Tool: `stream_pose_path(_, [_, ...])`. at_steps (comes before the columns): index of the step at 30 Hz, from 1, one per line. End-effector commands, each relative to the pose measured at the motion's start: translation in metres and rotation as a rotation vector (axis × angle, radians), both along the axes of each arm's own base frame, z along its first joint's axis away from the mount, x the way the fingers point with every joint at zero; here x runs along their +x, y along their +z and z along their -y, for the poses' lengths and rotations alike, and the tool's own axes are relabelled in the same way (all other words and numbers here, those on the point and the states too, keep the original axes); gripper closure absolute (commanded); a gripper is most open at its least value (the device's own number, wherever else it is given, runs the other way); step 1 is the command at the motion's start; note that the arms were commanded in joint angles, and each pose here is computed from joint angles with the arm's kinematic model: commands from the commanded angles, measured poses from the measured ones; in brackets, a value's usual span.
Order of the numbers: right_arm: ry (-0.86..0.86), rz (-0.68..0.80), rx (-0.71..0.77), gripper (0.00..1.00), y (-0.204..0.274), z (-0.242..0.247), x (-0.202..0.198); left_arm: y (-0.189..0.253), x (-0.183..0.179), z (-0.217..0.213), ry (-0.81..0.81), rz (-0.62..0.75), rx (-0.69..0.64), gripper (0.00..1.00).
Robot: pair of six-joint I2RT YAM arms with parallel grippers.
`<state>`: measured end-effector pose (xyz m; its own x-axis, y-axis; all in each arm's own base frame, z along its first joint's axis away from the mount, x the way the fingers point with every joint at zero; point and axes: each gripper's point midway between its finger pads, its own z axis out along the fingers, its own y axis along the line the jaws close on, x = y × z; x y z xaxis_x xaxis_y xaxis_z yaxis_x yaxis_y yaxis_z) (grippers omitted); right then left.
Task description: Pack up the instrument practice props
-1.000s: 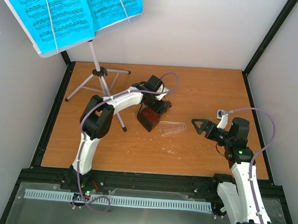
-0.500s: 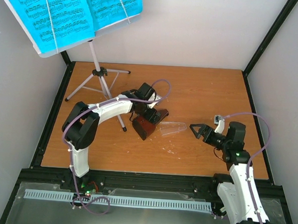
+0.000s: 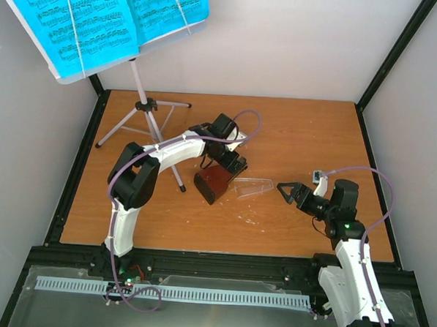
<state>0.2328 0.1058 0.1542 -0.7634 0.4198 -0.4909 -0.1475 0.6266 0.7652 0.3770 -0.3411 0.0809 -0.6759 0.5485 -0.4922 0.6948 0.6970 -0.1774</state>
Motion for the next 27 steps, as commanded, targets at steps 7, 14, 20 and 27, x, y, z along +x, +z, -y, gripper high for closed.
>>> stream_pose_path(7, [0.007, -0.011, 0.018, 0.0, -0.003, -0.002, -0.003, -0.008, -0.012, -0.004, -0.061, 0.008, 0.055, 0.01])
stream_pose_path(14, [0.022, -0.025, 0.024, 0.0, -0.009, -0.004, -0.003, -0.017, -0.017, -0.007, -0.089, 0.009, 0.09, 0.0])
stream_pose_path(20, [0.023, -0.033, 0.025, 0.0, -0.012, -0.004, -0.002, -0.024, -0.022, -0.011, -0.105, -0.001, 0.115, 0.0])
stream_pose_path(27, [0.022, -0.044, 0.024, 0.0, -0.017, -0.004, -0.004, -0.019, -0.025, -0.01, -0.118, 0.01, 0.093, 0.11])
